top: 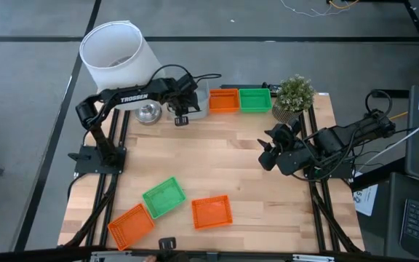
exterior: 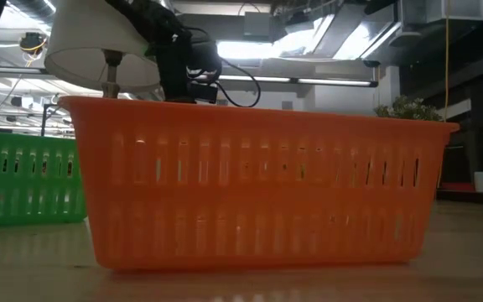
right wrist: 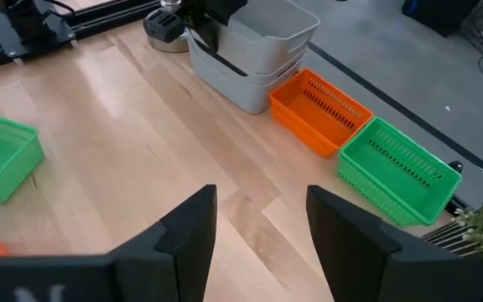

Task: Stack baskets by color
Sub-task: Stack the bottom gray bin on top of the top gray bin

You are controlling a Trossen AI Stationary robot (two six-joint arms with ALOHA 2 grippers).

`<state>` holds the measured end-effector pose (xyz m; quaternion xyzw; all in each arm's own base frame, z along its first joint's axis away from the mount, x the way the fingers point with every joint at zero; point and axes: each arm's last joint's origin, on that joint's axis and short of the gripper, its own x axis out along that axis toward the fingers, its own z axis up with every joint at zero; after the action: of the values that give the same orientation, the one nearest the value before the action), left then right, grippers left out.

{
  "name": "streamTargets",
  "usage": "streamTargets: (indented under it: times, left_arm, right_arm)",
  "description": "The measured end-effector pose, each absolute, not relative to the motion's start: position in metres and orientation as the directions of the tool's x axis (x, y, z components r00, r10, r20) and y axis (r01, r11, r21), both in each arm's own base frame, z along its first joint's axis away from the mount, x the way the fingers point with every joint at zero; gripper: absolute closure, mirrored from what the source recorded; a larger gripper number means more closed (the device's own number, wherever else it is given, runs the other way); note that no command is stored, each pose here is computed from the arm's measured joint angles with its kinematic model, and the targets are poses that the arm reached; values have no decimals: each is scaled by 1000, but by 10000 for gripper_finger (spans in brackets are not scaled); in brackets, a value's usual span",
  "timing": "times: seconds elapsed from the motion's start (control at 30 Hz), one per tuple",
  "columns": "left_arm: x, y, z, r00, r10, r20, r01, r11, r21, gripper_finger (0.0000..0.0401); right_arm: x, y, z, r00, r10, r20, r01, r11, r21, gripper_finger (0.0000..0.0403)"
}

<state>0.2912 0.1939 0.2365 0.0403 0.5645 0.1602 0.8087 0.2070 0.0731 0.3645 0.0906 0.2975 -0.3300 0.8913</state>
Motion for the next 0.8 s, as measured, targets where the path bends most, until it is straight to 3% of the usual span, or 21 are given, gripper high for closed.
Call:
streamTargets:
  times: [0.2,0.43,0.7,0.8]
  left_arm:
    - [291,194,237,307,312,-899,-220,942,252,324]
    - [296,188,239,288,351,-891,-212,931,298,320]
    - [323,163,271,411,346,-843,-159,938,307,320]
    - [328,151,271,477,212,-853,-78,977,199,322]
  right_arm:
    - [207,74,364,606,-520,-603,642,767,-17,218]
    - [207,74,364,605,-516,-606,640,768,-15,218]
    - [207,74,364,605,-516,-606,641,767,-12,218]
    - [207,74,364,606,-515,-607,642,767,-10,218]
